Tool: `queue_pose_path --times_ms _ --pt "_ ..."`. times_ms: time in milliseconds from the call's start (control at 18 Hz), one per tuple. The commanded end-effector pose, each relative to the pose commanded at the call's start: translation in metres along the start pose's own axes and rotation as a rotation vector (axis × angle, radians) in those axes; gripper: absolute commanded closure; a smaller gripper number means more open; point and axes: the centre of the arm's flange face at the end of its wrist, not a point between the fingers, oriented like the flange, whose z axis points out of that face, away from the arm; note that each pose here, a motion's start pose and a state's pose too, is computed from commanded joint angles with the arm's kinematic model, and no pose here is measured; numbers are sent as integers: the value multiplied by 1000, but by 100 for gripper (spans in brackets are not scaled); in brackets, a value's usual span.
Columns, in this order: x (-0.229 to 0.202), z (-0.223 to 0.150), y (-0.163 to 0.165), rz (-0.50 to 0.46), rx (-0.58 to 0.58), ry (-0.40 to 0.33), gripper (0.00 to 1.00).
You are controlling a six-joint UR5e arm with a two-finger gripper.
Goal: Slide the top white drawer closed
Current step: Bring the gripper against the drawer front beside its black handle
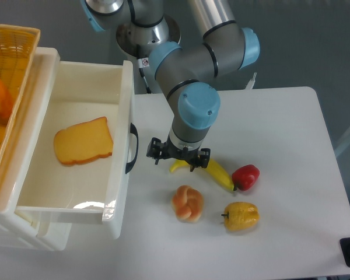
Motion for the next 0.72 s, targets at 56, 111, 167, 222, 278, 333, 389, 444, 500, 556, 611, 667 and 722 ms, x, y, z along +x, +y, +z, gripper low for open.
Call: queue_pose_path --times_ms 56,111,167,222,278,333,389,444,500,556,611,667,722 --pt "1 0 0 1 0 0 0" --pt "1 0 0 2 0 0 0" --pt "2 0 -1 3 2 0 0" --pt "3 -1 -1 5 4 2 0" --pt "4 -1 -1 6 1 4 0" --pt "7 -1 -2 10 -1 5 0" --pt "8 0 -3 12 -1 5 0" --pt "8 0 -3 13 0 6 0" --pt "11 -1 -4 20 1 6 0" --pt "13 0 -5 23 0 6 0" --pt "13 0 -5 23 0 6 0" --pt "14 1 -5 24 -1 7 0" --pt "14 0 -5 24 0 6 0"
